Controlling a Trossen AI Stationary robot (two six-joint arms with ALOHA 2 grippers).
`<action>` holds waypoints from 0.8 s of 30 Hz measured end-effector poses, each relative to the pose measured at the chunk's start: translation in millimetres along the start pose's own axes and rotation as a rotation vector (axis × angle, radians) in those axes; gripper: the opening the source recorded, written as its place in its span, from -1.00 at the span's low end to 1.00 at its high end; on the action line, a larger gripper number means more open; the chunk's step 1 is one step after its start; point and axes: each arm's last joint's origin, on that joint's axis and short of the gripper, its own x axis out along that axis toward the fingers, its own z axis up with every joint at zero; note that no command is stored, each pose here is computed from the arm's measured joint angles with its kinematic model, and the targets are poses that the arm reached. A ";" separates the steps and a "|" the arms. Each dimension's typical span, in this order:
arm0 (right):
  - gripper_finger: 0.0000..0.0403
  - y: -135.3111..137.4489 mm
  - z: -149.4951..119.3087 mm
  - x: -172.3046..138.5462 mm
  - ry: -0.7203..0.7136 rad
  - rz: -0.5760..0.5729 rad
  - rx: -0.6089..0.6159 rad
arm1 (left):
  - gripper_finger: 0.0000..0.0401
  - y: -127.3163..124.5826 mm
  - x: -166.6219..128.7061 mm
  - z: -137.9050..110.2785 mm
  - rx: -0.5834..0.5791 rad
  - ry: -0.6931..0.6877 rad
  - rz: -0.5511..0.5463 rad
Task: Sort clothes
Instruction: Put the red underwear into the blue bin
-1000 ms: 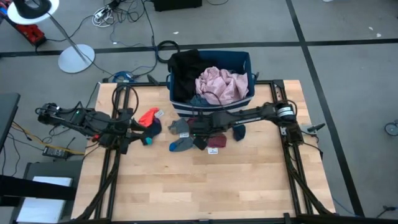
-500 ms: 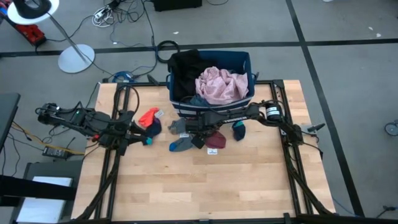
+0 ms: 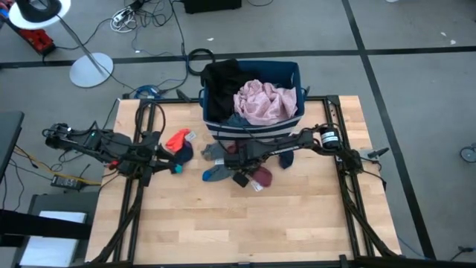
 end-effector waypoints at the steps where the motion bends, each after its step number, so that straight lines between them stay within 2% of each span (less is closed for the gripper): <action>1: -0.81 -1.9 -3.5 -6.6 0.011 -0.011 0.013 | -0.34 -0.3 0.1 0.7 -0.001 -0.007 -0.003; 4: -0.81 -7.4 -14.6 -29.9 0.025 -0.039 0.020 | -0.34 -1.2 0.0 2.8 -0.006 -0.028 -0.012; 7: -0.92 -12.8 -25.6 -60.9 -0.026 -0.047 0.044 | -0.34 -1.5 0.0 3.5 -0.007 -0.036 -0.015; 16: -0.92 -48.4 -63.4 -166.7 -0.275 0.104 0.208 | -0.34 -2.9 -0.3 7.8 -0.015 -0.082 -0.023; 24: -0.92 -86.1 -88.5 -226.1 -0.460 0.200 0.243 | -0.34 -4.7 -0.8 12.3 -0.026 -0.128 -0.042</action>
